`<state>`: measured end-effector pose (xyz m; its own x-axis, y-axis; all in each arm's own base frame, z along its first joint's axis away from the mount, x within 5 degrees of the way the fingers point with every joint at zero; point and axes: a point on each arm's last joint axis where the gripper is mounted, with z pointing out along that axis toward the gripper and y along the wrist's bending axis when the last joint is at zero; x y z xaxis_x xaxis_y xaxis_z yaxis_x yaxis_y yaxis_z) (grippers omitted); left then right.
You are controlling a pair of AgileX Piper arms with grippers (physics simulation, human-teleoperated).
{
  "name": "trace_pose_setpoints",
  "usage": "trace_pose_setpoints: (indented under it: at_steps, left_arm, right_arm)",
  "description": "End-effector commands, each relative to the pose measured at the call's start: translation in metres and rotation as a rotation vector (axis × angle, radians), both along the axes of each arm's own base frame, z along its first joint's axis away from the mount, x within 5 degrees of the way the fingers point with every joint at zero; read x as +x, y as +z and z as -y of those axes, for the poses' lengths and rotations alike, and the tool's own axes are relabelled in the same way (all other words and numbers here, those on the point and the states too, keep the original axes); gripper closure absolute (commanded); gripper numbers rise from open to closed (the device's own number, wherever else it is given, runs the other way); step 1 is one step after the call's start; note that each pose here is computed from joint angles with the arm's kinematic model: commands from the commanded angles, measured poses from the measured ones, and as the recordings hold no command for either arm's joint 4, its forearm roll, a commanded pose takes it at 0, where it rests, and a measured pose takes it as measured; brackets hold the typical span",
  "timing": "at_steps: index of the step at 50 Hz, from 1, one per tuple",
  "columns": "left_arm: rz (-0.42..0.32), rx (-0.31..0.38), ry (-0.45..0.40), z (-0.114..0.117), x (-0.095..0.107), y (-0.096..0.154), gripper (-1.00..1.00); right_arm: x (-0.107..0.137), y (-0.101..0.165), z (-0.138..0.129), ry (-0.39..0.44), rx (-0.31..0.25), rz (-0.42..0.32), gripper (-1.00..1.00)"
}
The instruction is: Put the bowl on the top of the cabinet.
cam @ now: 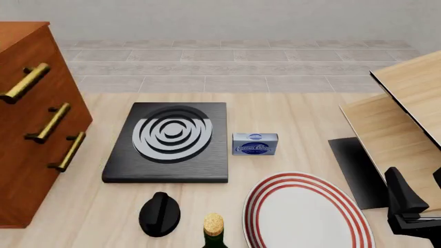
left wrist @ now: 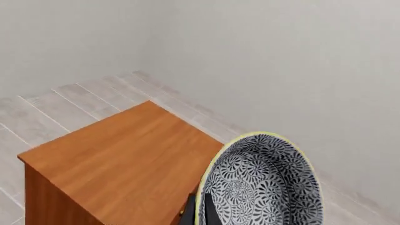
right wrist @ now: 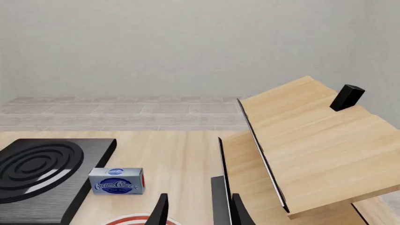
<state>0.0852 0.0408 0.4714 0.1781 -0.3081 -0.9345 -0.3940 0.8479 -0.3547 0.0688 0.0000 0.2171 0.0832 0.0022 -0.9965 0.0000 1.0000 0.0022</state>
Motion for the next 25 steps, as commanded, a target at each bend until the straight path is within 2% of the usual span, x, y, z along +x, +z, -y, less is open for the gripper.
trace_pose_setpoints:
  at_steps: [1,11,20,22,24,25]
  left_arm:
    - [0.039,-0.119,0.051,-0.013,0.013,-0.002,1.0]
    - [0.019,-0.202,0.121,-0.034,0.032,-0.013,1.0]
    - [0.021,-0.21,0.129,-0.036,0.033,-0.012,1.0]
    - [0.023,-0.254,0.135,-0.038,0.037,-0.015,1.0]
    - [0.028,-0.245,0.148,-0.041,0.036,-0.014,1.0]
    - [0.018,-0.264,0.158,-0.045,0.041,-0.017,1.0]
  right_arm:
    - [0.0,0.0,0.0,0.0,0.0,0.0,-1.0]
    - [0.0,0.0,0.0,0.0,0.0,0.0,-1.0]
    - [0.0,0.0,0.0,0.0,0.0,0.0,-1.0]
    - [0.0,0.0,0.0,0.0,0.0,0.0,-1.0]
    - [0.0,0.0,0.0,0.0,0.0,0.0,-1.0]
    - [0.0,0.0,0.0,0.0,0.0,0.0,-1.0]
